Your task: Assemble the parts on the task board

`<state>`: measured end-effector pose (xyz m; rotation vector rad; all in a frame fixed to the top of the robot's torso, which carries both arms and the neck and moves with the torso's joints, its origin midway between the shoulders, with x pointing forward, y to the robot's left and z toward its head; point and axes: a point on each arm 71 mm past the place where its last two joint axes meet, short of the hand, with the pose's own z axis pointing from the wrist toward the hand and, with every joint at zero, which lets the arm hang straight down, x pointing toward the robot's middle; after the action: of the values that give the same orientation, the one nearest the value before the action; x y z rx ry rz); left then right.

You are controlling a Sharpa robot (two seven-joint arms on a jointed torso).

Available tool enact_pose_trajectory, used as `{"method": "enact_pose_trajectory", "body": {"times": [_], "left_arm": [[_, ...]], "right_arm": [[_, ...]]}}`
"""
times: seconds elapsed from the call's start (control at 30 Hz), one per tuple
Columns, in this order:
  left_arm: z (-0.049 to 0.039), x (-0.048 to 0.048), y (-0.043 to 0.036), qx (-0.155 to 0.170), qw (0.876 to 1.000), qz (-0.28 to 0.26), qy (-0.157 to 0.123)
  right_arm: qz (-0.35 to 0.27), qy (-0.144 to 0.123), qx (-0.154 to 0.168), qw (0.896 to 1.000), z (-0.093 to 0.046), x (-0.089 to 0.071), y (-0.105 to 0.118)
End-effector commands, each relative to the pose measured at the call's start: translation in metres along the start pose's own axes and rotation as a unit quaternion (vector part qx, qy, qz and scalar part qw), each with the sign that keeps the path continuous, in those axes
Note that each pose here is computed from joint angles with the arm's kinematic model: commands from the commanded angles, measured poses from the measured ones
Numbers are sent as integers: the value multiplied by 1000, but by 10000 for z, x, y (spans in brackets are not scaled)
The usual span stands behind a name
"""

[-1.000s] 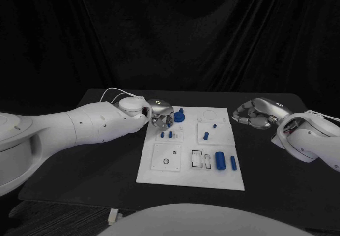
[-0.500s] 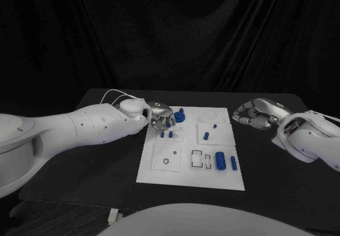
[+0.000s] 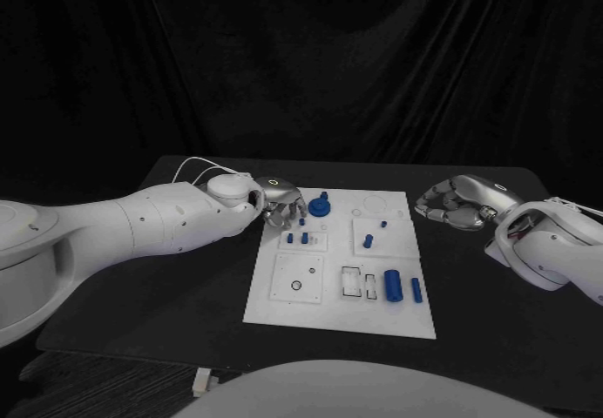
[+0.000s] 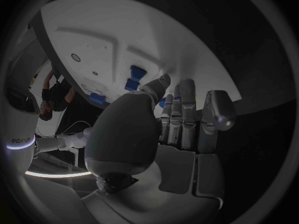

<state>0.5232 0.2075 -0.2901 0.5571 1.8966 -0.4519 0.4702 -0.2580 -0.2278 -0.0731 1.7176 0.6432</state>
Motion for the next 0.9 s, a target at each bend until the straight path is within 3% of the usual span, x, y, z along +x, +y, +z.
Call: {"method": "enact_pose_trajectory", "body": {"times": [0.03,0.3,0.5,0.63,0.7,0.77,0.9], "left_arm": [[-40,-47,85,-17,999,5,-44],[-258,-54,331,-35,996,-3,-87],[-499,-73,484,-29,984,-107,-142],[-657,-78,544,-4,963,-210,-169],[-732,-90,558,11,945,-270,-186],[-765,-96,562,19,934,-300,-194],[-846,-120,573,53,884,-415,-209]], "right_arm": [[0,2,7,1000,-3,11,-16],[-2,-17,3,1000,-16,-52,-18],[-8,-43,-11,999,35,-219,57],[-26,-47,-28,998,111,-347,143],[-43,-43,-42,997,163,-407,194],[-53,-39,-48,997,189,-432,216],[-100,-19,-68,992,281,-488,292]]}}
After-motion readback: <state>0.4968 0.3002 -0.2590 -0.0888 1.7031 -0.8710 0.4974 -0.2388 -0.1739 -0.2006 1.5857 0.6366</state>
